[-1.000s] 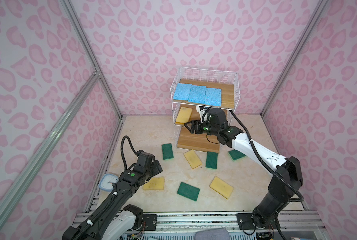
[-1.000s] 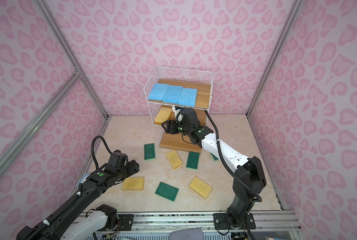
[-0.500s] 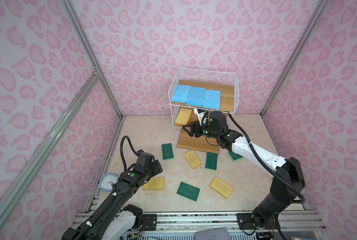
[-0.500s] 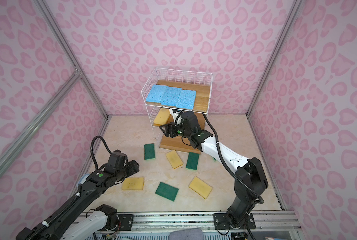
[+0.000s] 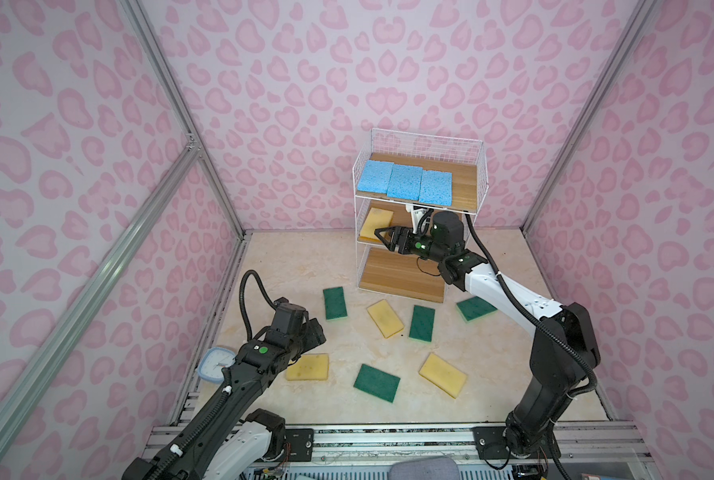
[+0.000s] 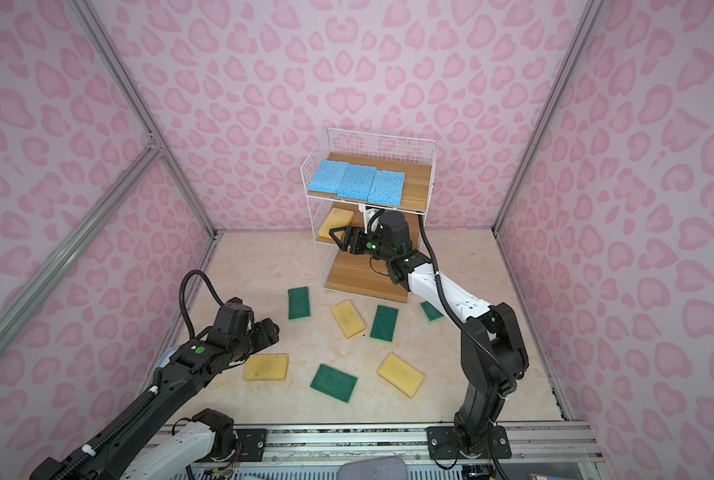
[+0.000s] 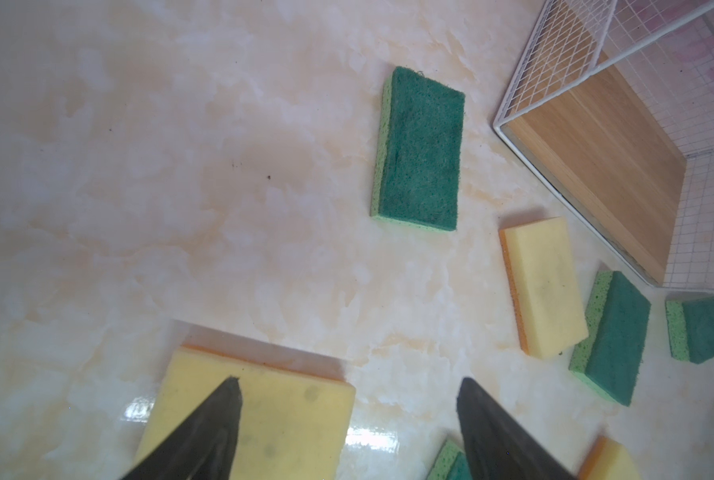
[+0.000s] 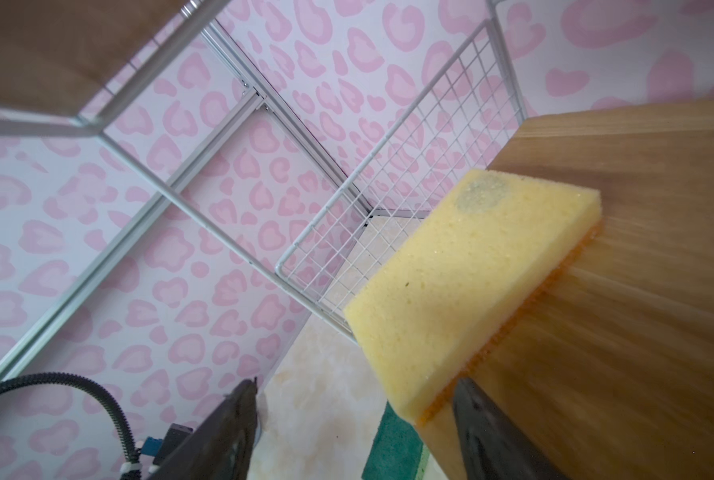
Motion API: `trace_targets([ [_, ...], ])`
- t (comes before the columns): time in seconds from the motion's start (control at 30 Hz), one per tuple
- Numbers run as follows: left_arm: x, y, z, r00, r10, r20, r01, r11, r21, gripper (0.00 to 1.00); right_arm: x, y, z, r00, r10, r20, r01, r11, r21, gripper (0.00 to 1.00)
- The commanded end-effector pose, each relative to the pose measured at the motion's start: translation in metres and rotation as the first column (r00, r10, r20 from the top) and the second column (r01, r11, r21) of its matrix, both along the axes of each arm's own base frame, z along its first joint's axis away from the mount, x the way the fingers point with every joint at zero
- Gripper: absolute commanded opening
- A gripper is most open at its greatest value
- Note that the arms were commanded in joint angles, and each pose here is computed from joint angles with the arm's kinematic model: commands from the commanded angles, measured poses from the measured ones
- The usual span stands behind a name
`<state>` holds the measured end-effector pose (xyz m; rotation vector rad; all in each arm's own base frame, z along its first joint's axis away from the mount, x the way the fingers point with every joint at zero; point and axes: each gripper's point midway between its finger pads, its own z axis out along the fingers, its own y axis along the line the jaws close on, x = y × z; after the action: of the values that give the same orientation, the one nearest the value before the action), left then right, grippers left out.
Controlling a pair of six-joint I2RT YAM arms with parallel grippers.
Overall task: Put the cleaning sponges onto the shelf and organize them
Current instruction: 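Push the yellow sponge deeper onto the middle shelf with the right gripper, then open the right gripper and withdraw it from the shelf toward the table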
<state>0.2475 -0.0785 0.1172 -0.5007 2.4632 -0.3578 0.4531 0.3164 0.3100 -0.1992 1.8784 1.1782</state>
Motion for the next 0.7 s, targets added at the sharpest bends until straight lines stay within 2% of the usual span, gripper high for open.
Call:
trace_targets([
  [0.0,0.002,0.000,0.005,1.000,-0.003,0.009,0.003,1.000,0.005,0.83,0.005,-0.001,0.021,1.000,0.007,-0.028,-0.003,0.990,0.140,0.59],
  [0.03,0.002,0.000,0.005,1.000,-0.003,0.008,0.003,1.000,0.006,0.83,0.006,-0.002,0.022,0.999,0.007,-0.035,-0.002,0.989,0.148,0.52],
  [0.1,0.003,0.000,0.005,1.000,-0.005,0.008,0.005,1.000,0.006,0.83,0.008,-0.003,0.019,0.999,-0.002,-0.051,0.009,0.990,0.143,0.47],
  [0.2,0.003,-0.001,0.004,1.000,-0.008,0.008,0.008,1.000,0.004,0.83,0.012,-0.008,0.016,0.997,-0.021,-0.068,0.031,0.989,0.145,0.31],
  [0.53,0.002,-0.001,0.002,1.000,-0.007,0.007,0.007,1.000,0.004,0.83,0.009,-0.011,0.024,0.987,0.005,-0.162,0.040,0.960,0.277,0.33],
  [0.67,0.001,0.000,0.002,1.000,-0.006,0.007,0.006,1.000,0.005,0.83,0.001,-0.015,0.025,0.983,0.003,-0.185,0.051,0.955,0.291,0.34],
])
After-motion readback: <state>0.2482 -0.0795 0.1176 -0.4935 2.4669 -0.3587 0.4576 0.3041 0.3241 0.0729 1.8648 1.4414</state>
